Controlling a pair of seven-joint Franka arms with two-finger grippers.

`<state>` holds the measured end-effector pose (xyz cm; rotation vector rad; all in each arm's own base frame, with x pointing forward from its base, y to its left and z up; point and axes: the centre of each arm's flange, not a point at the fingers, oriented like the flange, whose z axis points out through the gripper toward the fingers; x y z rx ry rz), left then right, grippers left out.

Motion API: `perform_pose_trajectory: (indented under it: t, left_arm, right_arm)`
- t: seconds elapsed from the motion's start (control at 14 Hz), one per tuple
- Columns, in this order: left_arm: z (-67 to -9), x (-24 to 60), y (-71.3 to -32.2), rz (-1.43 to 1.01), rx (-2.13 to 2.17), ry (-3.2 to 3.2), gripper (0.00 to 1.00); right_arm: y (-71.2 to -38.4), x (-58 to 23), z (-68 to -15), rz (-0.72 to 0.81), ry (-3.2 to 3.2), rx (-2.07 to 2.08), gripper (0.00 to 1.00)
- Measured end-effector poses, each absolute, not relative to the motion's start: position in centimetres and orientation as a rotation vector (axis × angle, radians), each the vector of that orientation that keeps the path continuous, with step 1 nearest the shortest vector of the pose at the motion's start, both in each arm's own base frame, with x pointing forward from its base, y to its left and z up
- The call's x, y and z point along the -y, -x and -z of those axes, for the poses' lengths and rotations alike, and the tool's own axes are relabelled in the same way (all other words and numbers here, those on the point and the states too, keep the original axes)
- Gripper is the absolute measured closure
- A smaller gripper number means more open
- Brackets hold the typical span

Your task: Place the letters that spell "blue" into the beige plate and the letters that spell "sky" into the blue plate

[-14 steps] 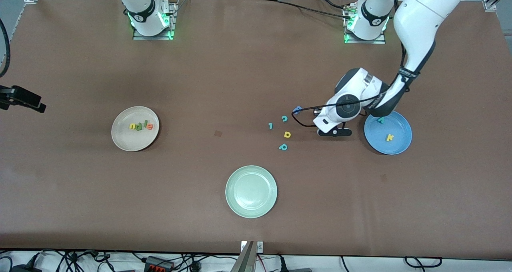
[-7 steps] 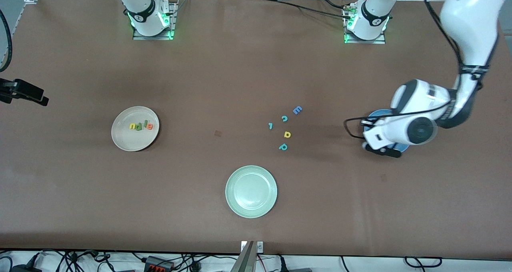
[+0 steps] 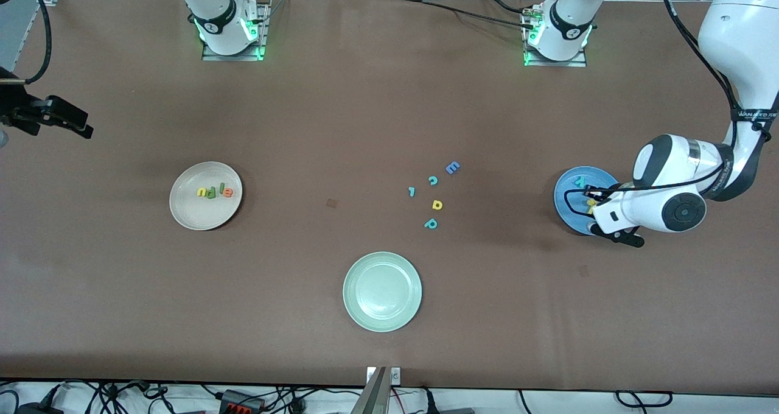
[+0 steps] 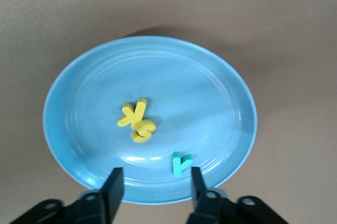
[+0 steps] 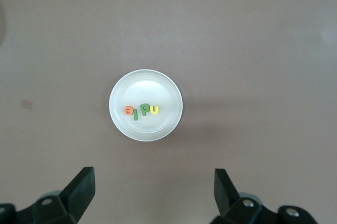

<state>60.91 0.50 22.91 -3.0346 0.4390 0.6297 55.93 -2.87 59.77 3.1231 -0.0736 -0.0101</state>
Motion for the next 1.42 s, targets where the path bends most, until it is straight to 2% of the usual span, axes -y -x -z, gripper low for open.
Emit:
perform_pose_trajectory:
  t: [0.28, 0.64, 1.0, 1.21, 1.42]
  left_arm:
    - [-27.8, 2.4, -62.8, -0.575, -0.499, 3.039, 0.00]
    - [-42.9, 4.2, -64.8, -0.541, -0.501, 3.024, 0.00]
    - [-54.7, 2.8, -62.8, -0.495, -0.414, 3.006, 0.00]
    - [-59.6, 3.2, -61.2, -0.392, -0.346, 2.988, 0.00]
    - [-60.8, 3.1, -60.7, -0.364, -0.245, 3.053, 0.00]
  right_arm:
    - [-56.3, 2.9, -59.4, -0.006, -3.123, 0.074, 0.00]
    - [-56.5, 3.0, -59.9, -0.040, -3.120, 0.074, 0.00]
    - [-56.8, 2.3, -59.9, -0.058, -3.116, 0.053, 0.00]
    - [-56.9, 1.9, -59.9, -0.074, -3.114, 0.040, 0.00]
    - [-57.0, 1.8, -59.9, -0.075, -3.112, 0.038, 0.00]
